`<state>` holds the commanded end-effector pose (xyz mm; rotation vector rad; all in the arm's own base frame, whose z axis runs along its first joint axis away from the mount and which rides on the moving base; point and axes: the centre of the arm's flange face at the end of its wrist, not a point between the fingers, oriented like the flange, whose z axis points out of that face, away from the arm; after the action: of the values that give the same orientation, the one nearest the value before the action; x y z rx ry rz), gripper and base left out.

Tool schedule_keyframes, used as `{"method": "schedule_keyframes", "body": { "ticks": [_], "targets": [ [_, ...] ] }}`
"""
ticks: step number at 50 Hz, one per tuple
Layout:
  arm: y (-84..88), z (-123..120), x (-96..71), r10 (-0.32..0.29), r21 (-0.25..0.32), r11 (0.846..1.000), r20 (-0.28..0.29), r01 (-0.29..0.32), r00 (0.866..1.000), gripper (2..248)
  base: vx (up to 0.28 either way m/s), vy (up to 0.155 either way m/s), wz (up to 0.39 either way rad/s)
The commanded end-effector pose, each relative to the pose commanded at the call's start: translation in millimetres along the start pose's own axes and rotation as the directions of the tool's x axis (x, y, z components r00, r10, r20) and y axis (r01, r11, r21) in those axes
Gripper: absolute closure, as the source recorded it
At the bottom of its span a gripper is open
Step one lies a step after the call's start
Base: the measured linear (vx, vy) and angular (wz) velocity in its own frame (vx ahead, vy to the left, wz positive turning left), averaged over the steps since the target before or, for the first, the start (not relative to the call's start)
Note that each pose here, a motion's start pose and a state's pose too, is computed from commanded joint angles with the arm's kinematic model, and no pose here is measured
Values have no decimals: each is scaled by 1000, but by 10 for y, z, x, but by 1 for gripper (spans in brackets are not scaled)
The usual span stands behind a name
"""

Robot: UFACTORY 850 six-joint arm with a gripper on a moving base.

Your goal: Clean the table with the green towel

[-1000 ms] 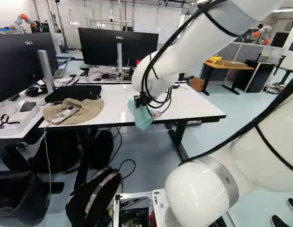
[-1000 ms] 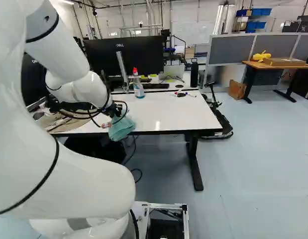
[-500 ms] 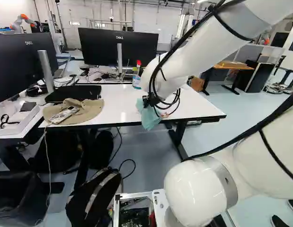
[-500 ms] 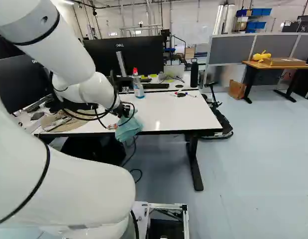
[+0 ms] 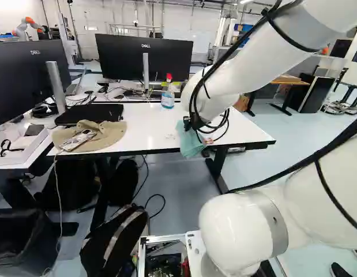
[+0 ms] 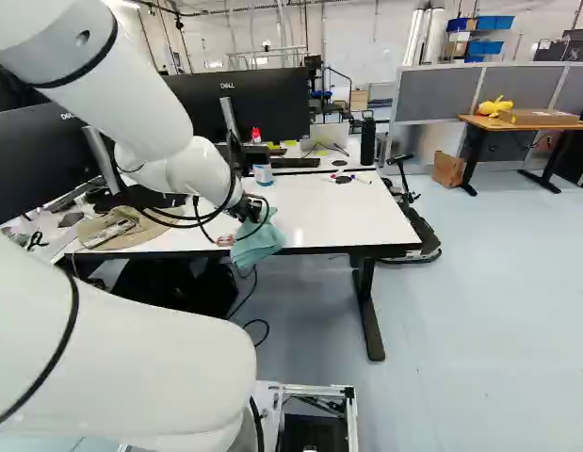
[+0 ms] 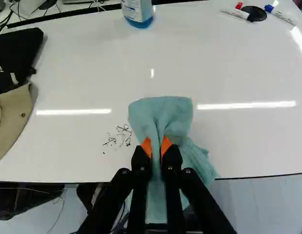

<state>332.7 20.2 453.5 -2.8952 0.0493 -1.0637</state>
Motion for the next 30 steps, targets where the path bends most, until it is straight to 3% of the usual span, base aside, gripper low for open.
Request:
{"method": "schedule_keyframes", "body": {
  "ticks": [21, 30],
  "targets": [
    [277, 92, 168, 63, -54, 997, 2, -63, 998, 209, 0, 0, 0],
    [289, 102, 184, 66, -56, 996, 3, -66, 998, 209, 0, 0, 0]
  ]
}}
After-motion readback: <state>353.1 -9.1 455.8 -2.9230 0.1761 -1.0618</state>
